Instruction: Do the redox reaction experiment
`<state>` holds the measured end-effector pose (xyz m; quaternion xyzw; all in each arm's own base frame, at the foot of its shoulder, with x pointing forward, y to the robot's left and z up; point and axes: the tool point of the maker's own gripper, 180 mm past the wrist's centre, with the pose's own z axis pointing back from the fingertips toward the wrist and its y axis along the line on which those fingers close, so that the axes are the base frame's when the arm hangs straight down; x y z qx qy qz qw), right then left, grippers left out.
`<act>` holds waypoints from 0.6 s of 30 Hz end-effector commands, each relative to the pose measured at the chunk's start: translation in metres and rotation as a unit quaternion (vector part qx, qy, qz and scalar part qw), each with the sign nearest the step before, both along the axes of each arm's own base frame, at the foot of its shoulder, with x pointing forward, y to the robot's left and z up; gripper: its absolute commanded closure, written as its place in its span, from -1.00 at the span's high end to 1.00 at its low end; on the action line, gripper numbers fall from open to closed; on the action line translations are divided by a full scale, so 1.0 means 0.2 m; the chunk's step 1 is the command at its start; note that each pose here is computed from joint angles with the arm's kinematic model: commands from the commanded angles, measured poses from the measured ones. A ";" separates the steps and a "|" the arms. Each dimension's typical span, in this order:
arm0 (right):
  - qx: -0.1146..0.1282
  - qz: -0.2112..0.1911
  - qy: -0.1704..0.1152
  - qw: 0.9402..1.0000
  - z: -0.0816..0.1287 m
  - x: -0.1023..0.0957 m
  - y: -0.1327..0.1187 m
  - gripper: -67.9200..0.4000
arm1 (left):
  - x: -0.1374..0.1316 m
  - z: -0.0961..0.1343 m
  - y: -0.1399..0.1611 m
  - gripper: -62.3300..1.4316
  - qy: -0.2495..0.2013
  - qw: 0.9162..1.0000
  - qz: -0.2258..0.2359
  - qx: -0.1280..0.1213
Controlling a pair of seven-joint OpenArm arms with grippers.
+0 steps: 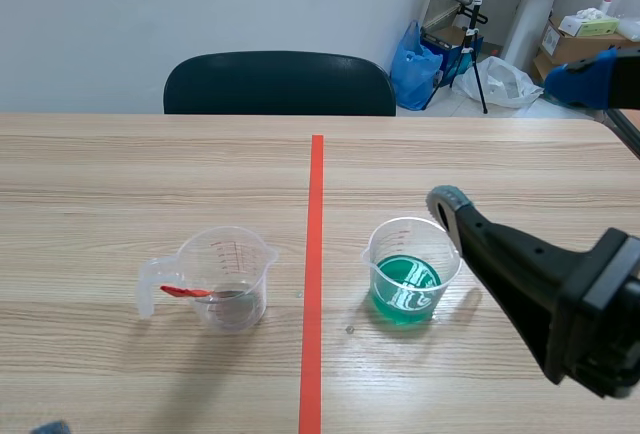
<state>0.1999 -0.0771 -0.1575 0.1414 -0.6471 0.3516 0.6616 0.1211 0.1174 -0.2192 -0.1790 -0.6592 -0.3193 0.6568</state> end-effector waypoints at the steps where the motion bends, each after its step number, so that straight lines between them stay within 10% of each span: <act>1: 0.007 0.003 -0.012 1.000 0.03 0.01 0.01 1.00 | 0.00 0.05 -0.01 1.00 -0.013 1.000 0.000 -0.017; 6: 0.007 0.003 -0.012 1.000 0.03 0.01 0.01 1.00 | 0.06 0.11 0.05 1.00 -0.044 0.998 0.043 -0.034; 18: 0.007 0.003 -0.012 1.000 0.03 0.01 0.01 1.00 | 0.15 0.00 0.08 1.00 -0.013 0.998 0.047 0.027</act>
